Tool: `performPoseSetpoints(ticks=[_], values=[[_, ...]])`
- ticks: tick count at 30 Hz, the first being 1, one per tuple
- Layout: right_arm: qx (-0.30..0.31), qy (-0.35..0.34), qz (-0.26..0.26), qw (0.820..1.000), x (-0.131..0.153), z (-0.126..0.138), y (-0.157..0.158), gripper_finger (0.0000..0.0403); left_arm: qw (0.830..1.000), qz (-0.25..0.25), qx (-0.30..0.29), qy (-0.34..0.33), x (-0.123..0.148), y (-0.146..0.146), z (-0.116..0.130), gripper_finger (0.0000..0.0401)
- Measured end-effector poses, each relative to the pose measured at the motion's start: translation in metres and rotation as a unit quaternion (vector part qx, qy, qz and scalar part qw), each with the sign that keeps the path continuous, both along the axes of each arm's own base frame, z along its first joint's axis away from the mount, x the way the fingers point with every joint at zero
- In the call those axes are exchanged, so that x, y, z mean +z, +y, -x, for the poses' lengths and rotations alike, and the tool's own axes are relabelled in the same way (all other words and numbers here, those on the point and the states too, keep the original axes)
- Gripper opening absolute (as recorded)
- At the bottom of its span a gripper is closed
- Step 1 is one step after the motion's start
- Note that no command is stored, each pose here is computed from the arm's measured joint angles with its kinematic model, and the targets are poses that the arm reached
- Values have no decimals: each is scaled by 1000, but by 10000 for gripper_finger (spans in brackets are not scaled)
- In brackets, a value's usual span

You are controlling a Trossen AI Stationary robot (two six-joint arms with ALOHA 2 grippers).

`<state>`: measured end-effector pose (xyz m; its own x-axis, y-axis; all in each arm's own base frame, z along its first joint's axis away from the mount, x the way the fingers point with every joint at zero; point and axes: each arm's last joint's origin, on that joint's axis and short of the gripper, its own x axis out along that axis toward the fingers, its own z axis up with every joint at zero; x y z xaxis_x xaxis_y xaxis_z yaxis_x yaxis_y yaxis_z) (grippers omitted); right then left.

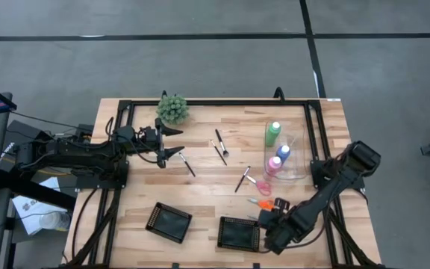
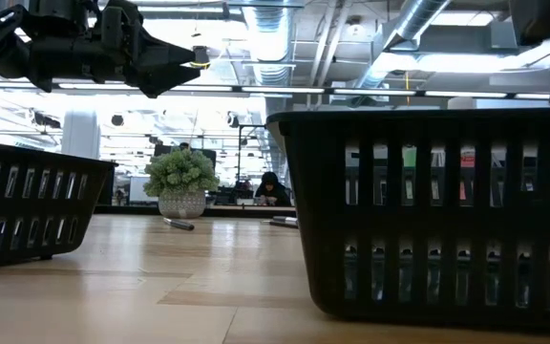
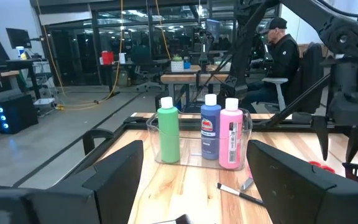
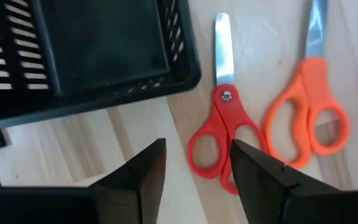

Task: Pick & Place Paint Supplies
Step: Put the red scissors into the right black bin

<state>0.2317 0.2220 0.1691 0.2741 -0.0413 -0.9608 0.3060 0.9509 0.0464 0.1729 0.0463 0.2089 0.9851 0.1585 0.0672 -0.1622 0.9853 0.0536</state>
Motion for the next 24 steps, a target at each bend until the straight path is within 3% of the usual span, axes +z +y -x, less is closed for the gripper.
performPoseSetpoints(ticks=[17,20,24], values=[[7,78,15,997,-46,-5,9,161,1000,13,-1,0,0,0,0,280],[9,78,13,997,-47,-5,10,139,1000,14,-1,0,0,0,0,280],[11,70,9,997,-42,-7,14,81,1000,14,-1,-1,0,0,0,280]])
